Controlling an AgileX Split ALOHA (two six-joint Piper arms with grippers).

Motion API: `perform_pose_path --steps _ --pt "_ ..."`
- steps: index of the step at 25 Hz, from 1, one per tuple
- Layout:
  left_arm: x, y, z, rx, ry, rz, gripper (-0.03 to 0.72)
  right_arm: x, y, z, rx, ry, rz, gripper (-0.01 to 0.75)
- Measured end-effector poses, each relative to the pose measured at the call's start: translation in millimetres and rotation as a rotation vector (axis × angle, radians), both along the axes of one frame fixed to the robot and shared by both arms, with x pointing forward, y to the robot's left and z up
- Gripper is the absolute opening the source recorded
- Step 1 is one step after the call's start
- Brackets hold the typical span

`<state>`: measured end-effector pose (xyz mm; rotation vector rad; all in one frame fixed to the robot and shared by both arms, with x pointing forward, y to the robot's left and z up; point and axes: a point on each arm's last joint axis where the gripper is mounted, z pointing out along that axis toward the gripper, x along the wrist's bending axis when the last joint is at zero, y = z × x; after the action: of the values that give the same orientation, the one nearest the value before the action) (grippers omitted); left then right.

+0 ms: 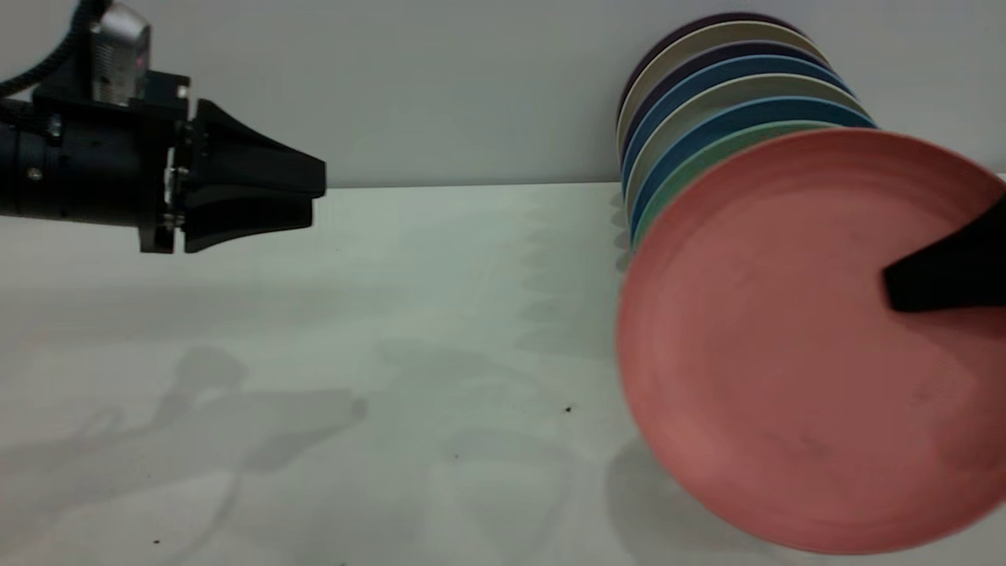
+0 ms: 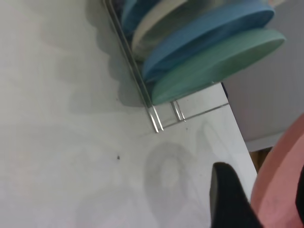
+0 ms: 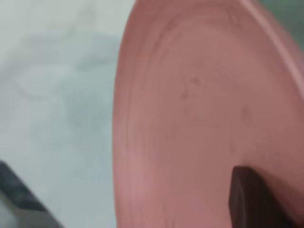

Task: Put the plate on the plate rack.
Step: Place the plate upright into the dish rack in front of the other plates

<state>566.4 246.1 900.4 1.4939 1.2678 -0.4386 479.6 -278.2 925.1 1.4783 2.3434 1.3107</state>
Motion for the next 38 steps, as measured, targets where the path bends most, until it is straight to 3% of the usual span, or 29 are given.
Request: perform_pose_path --steps 7,19,26,38 --pt "-0.9 0.7 -1.2 0.014 0.002 -0.01 0.383 13.7 -5.1 29.8 -0.207 -0.28 0.171 0.126" --pt "-1.7 0.7 -1.7 0.02 0.002 -0.02 0.383 50.9 -15.0 83.4 -0.481 -0.499 0.463 0.125" --pt "-1.7 0.7 -1.7 0.02 0.002 -0.02 0.383 68.0 -15.7 110.3 -0.526 -0.588 0.501 0.125" --pt "-1.7 0.7 -1.7 0.02 0.002 -0.02 0.383 102.6 12.9 93.1 -0.621 -0.603 0.593 0.125"
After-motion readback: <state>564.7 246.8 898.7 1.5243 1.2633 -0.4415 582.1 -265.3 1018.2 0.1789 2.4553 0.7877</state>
